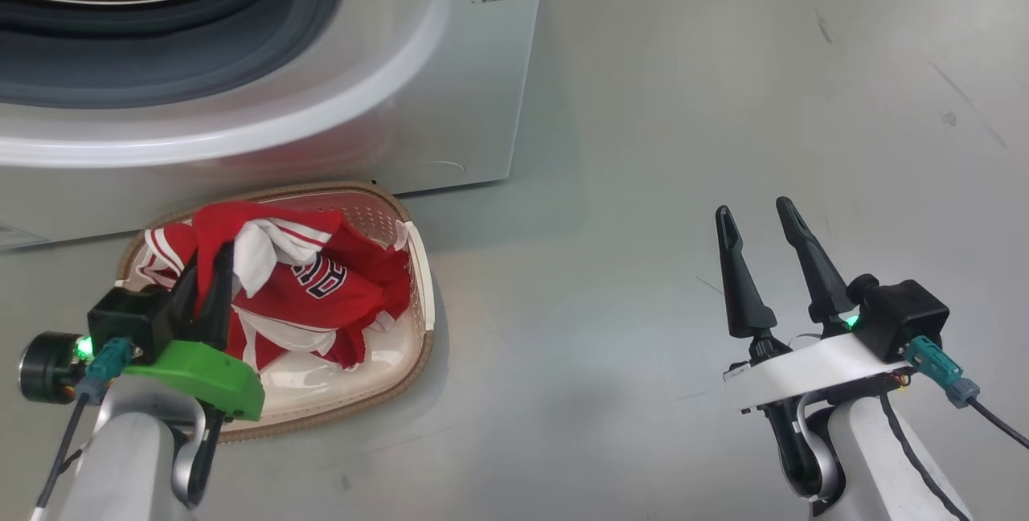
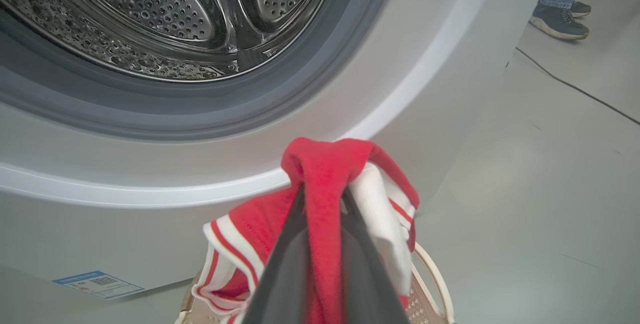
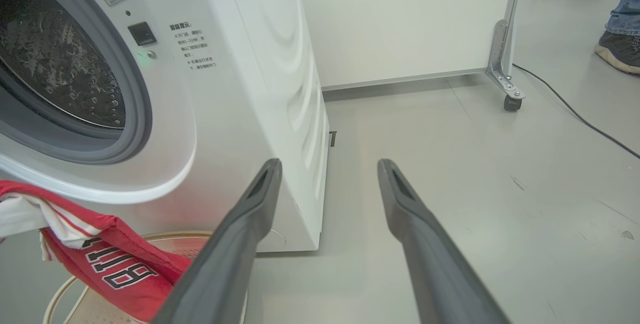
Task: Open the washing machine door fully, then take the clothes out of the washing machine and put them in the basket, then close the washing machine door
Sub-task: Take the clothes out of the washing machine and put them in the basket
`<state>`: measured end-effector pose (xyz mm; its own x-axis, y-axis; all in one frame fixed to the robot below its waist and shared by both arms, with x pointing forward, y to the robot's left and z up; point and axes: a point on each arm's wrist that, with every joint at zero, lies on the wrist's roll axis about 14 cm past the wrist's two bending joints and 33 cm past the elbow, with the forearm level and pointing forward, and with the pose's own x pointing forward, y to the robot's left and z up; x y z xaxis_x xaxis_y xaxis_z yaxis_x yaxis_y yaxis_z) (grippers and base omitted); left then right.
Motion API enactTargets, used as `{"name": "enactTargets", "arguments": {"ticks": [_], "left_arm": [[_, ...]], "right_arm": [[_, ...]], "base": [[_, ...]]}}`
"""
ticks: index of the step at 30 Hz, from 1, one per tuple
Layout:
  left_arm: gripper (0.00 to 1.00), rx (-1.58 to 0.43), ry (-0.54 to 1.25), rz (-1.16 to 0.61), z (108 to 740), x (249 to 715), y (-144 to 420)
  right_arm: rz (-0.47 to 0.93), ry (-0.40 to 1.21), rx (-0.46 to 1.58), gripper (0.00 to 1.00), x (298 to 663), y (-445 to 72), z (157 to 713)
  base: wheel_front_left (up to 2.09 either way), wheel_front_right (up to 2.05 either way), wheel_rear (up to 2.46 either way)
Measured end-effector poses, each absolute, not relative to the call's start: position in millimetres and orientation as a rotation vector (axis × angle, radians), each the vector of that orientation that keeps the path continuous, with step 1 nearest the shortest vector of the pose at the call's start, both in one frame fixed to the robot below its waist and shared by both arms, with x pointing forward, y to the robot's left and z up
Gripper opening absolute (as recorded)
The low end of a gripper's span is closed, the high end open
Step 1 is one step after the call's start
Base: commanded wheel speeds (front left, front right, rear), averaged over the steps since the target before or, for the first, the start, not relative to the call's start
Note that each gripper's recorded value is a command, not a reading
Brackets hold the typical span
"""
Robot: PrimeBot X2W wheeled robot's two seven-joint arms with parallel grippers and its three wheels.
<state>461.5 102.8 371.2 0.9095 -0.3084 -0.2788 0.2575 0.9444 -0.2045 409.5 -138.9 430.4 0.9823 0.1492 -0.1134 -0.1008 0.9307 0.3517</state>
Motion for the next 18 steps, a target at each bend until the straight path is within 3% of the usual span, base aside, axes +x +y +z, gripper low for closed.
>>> {"name": "enactTargets", "arguments": {"ticks": [9,18], "left_arm": [[0.0,-0.138,0.427,-0.291,328.2,470.4,103.5],[0.0,-0.107,0.638,-0.234,266.0,449.7,120.5]], "right_arm": [[0.093,0.171,0.34,1.0,412.9,-150.2,416.4],[0.067,0.206,0.314,1.0,414.9,-161.4,401.7]], "base": [[0.0,0.0,0.0],[0.0,0.0,0.0]]}}
